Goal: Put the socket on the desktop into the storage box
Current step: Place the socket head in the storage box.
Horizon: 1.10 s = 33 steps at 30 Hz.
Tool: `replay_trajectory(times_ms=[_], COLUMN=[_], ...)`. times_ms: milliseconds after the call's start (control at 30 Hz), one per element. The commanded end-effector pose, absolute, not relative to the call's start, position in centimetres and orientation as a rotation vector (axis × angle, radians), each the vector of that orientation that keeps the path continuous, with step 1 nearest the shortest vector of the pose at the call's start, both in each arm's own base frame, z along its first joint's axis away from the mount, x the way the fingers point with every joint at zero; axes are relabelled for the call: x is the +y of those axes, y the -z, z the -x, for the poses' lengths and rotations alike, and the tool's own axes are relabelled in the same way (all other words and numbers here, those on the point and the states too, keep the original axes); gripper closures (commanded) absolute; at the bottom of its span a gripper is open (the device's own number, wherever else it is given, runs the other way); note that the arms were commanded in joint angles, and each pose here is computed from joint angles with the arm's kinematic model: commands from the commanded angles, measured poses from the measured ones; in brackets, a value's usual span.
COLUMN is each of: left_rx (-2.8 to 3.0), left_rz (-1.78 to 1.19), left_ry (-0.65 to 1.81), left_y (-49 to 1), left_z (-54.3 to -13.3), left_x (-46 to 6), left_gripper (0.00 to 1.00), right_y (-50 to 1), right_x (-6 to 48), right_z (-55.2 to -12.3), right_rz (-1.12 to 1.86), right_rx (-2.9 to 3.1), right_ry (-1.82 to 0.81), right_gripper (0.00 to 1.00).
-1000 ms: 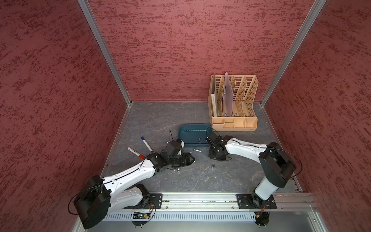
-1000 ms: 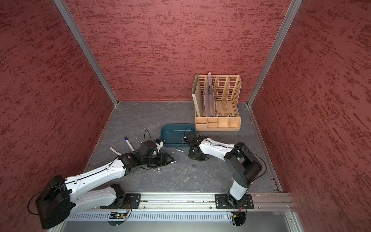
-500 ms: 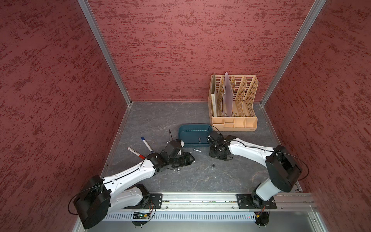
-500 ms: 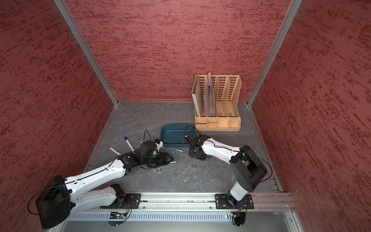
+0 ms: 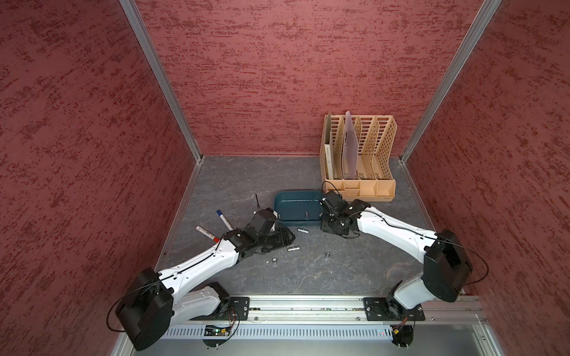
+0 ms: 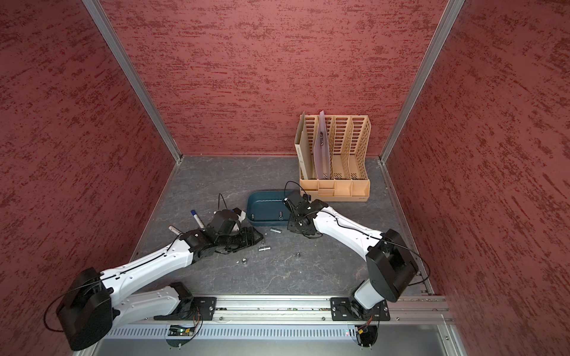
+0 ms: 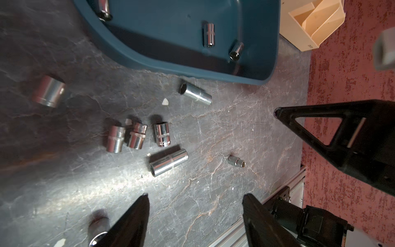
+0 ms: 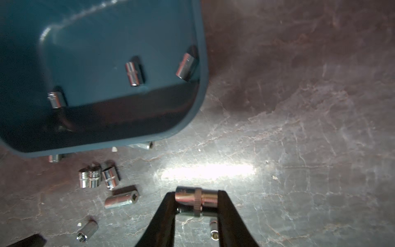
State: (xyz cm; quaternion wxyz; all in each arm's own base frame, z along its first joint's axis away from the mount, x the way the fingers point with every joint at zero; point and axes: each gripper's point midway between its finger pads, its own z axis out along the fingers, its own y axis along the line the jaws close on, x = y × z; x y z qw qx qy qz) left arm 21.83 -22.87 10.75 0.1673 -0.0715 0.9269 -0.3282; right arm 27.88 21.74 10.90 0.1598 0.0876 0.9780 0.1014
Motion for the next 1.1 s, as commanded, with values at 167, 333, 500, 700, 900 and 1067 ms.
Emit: replay_trajectory(times_ms=[167, 333, 500, 700, 900, 1067], left_rx=[2.631, 2.618, 2.627, 2.632, 2.639, 2.648], left_rz=[0.271, 0.314, 0.351, 0.38, 0.398, 0.423], left_ry=[0.871, 0.861, 0.841, 0.841, 0.836, 0.825], left_y=[-11.7, -12.1, -11.8, -11.5, -11.1, -10.4], left_z=[-23.2, -23.6, -23.8, -23.9, -23.7, -23.4], left_x=[-20.8, -19.7, -18.7, -18.1, -17.7, -17.2], left_gripper=[0.27, 0.27, 0.27, 0.27, 0.27, 0.27], right_y=[-13.1, -13.2, -12.8, -11.7, -10.1, -8.9], right_x=[23.5, 25.2, 26.8, 27.9, 28.6, 29.1], right_z=[-31.1, -33.1, -34.9, -36.9, -38.3, -39.2], right_rz=[-0.151, -0.119, -0.101, -0.098, -0.106, -0.119], right_rx=[2.748, 2.748, 2.754, 2.77, 2.796, 2.81], right_ry=[-0.27, -0.283, -0.302, -0.307, -0.303, -0.303], right_gripper=[0.72, 0.72, 0.72, 0.72, 0.72, 0.72])
